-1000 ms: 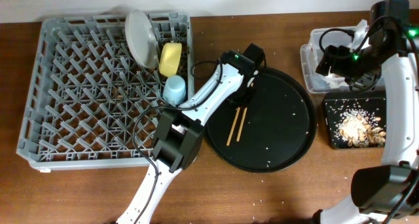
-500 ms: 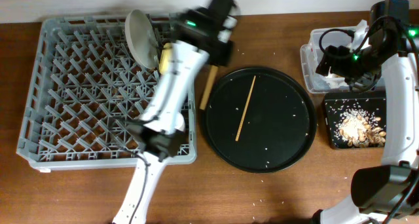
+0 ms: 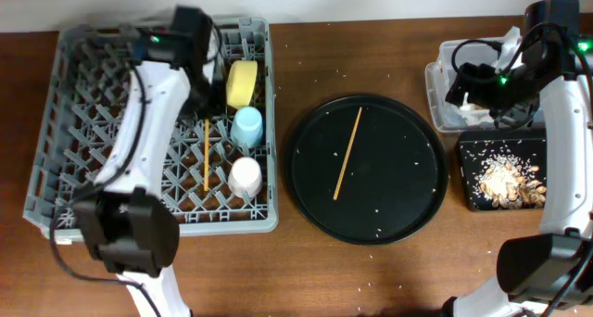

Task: Sort waste into correct bins and load items into the dishwasher rack
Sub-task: 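Pick one chopstick from the tray and drop it into the rack, then pick the second chopstick with the left gripper and place it in the rack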

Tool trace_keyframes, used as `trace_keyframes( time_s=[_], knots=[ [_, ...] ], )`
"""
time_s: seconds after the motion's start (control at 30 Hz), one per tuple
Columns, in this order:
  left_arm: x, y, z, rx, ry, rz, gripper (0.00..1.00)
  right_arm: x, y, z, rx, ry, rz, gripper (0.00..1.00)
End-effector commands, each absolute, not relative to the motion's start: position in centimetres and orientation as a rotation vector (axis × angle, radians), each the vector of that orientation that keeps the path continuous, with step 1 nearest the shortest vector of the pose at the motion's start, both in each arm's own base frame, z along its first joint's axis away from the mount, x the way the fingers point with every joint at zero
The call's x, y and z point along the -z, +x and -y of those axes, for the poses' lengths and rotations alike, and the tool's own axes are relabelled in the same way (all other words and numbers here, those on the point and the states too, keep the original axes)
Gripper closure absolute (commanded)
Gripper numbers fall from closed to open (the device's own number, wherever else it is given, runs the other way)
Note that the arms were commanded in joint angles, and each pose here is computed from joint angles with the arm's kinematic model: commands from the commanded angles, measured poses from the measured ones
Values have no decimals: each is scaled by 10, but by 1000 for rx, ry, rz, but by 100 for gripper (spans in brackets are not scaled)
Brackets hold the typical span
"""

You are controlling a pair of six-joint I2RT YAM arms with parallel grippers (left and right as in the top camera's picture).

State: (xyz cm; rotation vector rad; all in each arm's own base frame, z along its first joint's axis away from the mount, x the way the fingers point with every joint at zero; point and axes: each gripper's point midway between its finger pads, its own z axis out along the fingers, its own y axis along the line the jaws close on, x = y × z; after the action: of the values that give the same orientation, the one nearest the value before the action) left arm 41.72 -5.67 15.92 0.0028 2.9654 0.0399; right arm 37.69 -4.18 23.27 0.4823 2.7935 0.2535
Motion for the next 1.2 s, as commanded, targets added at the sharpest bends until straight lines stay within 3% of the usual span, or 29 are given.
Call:
trace_keyframes(
  time_s=[0.0, 0.1, 0.13, 0.17, 0.2, 0.27, 0.37, 0.47, 0.6, 0.77, 1.03, 1.17],
  knots=[
    [-103, 425, 40, -63, -44, -2945, 100, -230, 375, 42, -241, 479, -2805, 3],
    [-78, 422, 40, -63, -43, -2948, 99, -230, 376, 42, -241, 478, -2804, 2],
    [-78, 422, 40, -63, -42, -2951, 87, -230, 376, 42, -241, 478, -2804, 2],
    [-81, 422, 40, -60, -41, -2943, 63, -230, 376, 42, -242, 479, -2804, 2],
    [-86, 423, 41, -53, -41, -2935, 46, -230, 376, 42, -242, 479, -2804, 2],
    [-116, 427, 43, -34, -41, -2899, 37, -230, 376, 42, -242, 479, -2804, 2],
    [-201, 437, 60, 40, -3, -2757, 36, -230, 376, 42, -242, 479, -2804, 2],
    [-223, 432, 119, 144, 163, -2686, 37, -230, 376, 42, -242, 479, -2804, 2],
    [-191, 428, 220, 227, 344, -2667, 39, -231, 376, 42, -248, 478, -2804, 2],
    [-99, 404, 309, 220, 538, -2763, 43, -230, 376, 42, -247, 478, -2805, 2],
    [-22, 373, 348, 164, 699, -2847, 46, -230, 375, 42, -247, 479, -2808, 2],
    [-15, 374, 350, 165, 702, -2845, 60, -230, 374, 41, -247, 480, -2809, 2]
  ],
)
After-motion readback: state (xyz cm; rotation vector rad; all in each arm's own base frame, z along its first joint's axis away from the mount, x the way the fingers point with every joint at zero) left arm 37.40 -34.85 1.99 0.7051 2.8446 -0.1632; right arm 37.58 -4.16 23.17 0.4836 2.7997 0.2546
